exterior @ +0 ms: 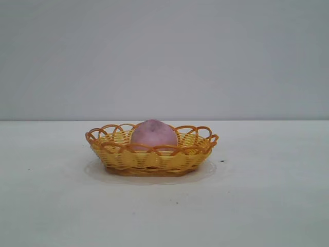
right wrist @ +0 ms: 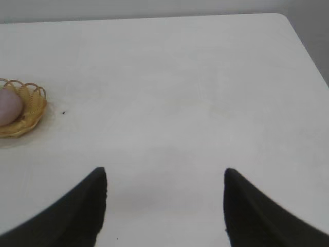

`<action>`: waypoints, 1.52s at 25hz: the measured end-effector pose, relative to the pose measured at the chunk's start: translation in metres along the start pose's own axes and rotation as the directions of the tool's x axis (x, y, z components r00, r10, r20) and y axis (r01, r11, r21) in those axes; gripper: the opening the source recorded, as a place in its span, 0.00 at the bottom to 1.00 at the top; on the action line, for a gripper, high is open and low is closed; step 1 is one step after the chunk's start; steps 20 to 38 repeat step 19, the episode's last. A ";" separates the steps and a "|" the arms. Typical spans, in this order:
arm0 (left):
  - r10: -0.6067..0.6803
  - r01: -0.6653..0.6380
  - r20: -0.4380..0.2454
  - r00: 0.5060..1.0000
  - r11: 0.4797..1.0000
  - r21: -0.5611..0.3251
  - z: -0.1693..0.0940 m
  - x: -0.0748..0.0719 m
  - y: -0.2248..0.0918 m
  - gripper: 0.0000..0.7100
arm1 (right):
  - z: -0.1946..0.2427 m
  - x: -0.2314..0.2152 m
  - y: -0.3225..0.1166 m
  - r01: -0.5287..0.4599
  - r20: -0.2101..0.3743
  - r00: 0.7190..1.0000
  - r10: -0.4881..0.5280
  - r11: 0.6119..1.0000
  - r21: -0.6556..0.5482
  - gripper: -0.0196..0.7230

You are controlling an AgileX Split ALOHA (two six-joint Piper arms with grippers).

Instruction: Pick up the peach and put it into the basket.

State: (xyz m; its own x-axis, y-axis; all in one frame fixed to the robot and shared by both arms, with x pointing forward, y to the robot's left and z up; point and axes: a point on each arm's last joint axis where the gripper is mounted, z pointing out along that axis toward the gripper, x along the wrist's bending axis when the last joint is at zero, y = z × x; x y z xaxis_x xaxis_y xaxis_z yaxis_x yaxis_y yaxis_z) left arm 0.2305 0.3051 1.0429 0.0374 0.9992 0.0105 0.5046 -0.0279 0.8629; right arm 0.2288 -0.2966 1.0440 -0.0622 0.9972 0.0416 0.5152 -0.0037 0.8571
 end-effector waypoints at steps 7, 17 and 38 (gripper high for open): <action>0.000 0.000 0.000 1.000 1.000 0.000 0.000 0.000 0.000 0.53 | 0.000 0.000 -0.001 0.000 0.000 1.000 0.000 1.000 0.004 0.60; 0.000 0.000 0.000 1.000 1.000 0.000 0.000 0.000 0.000 0.53 | 0.000 0.000 -0.001 0.004 0.000 1.000 -0.004 1.000 0.004 0.60; 0.000 0.000 0.000 1.000 1.000 0.000 0.000 0.000 0.000 0.53 | 0.000 0.000 -0.001 0.004 0.000 1.000 -0.004 1.000 0.004 0.60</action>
